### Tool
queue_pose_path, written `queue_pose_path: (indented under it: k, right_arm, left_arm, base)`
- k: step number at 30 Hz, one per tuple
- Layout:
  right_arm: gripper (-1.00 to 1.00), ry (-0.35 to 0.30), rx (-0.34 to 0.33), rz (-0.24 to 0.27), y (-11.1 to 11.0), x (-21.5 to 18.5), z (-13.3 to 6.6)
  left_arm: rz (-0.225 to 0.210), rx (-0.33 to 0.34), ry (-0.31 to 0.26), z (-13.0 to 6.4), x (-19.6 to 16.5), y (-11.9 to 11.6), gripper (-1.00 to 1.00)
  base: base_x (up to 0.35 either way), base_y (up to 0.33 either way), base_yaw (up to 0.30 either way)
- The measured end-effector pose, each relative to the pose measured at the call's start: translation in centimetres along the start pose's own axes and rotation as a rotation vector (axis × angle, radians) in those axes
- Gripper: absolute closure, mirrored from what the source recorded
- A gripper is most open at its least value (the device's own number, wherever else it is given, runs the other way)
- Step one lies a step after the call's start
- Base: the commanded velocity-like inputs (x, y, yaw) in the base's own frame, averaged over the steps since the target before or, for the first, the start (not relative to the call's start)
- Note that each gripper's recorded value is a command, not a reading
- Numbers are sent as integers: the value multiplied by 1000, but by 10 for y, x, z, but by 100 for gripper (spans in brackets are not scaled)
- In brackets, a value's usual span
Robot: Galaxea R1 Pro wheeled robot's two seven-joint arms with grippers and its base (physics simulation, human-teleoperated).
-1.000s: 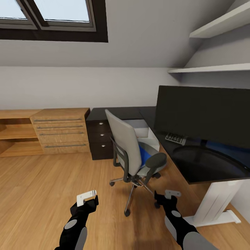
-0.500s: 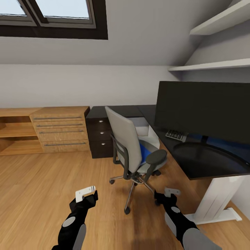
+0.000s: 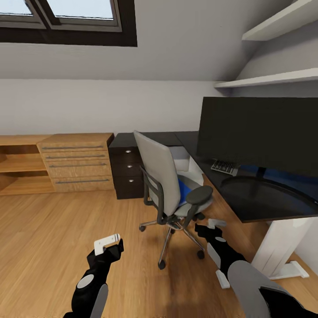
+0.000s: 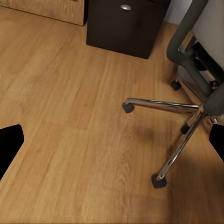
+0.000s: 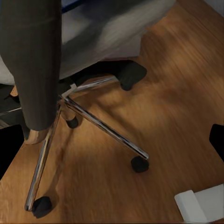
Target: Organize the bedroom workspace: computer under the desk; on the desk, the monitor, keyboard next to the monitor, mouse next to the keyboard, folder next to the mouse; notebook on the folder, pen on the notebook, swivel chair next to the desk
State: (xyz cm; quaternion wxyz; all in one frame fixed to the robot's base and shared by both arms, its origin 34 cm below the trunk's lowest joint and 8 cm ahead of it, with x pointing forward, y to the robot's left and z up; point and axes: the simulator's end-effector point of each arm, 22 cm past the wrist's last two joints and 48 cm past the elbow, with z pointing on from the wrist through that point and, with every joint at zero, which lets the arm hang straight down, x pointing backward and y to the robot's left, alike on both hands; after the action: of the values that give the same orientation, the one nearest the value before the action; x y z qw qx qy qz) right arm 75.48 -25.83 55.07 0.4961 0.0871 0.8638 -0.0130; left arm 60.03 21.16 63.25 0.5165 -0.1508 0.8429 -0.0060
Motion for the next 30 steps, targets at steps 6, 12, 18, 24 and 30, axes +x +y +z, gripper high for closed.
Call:
queue_pose_path:
  k: [6,12,18,24,30]
  right_arm:
    - [-100,4,8,49,-4,12,5]
    - [-100,-3,14,54,-9,21,9]
    - [-100,-9,25,53,-19,31,14]
    - [-100,-19,39,52,-32,40,19]
    - [-100,-46,45,60,-38,42,23]
  left_arm:
    - [1,-2,5,3,16,4,-100]
    - [42,14,157,2,61,2,-100]
    - [45,68,285,-6,92,-9,-100]
    - [1,149,364,-5,104,-31,-100]
    - [3,167,363,6,98,-35,-100]
  base:
    - [0,0,0]
    - [0,0,0]
    - [0,0,0]
    - [0,0,0]
    - [0,0,0]
